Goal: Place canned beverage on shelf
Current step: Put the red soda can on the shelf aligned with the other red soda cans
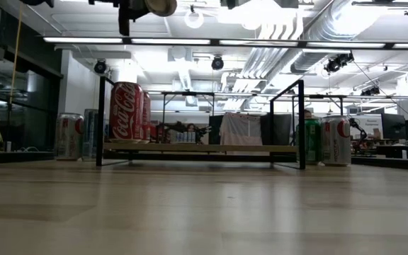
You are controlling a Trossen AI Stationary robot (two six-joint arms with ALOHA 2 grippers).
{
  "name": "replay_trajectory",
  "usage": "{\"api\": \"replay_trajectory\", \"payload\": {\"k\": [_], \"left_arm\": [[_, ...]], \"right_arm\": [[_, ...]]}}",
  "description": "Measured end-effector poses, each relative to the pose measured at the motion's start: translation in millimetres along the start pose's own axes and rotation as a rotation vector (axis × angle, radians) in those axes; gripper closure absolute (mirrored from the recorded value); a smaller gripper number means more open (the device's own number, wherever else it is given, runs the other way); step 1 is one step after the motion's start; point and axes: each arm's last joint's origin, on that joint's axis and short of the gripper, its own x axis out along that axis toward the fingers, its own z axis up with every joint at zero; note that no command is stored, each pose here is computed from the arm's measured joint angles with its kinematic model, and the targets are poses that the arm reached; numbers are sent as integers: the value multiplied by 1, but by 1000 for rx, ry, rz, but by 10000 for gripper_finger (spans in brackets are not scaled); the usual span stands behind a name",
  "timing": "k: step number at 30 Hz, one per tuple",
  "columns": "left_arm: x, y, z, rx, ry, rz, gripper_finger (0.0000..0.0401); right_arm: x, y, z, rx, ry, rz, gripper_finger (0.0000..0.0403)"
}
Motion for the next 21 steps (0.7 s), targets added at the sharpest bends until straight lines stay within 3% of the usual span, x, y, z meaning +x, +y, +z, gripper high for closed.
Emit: {"api": "replay_trajectory", "payload": {"k": [7,13,19,21], "left_arm": [[14,-1,-3,19,24,11,229],[18,-3,-2,33,25,-14,229],[17,-4,-1,78,37,-37,227],[16,-4,0,109,48,-55,191]], "right_arm": [[22,-8,-20,20,39,11,59],[25,-6,-18,32,2,53,60],[20,-4,-15,2,4,51,99],[18,-4,-14,-17,6,43,108]]}}
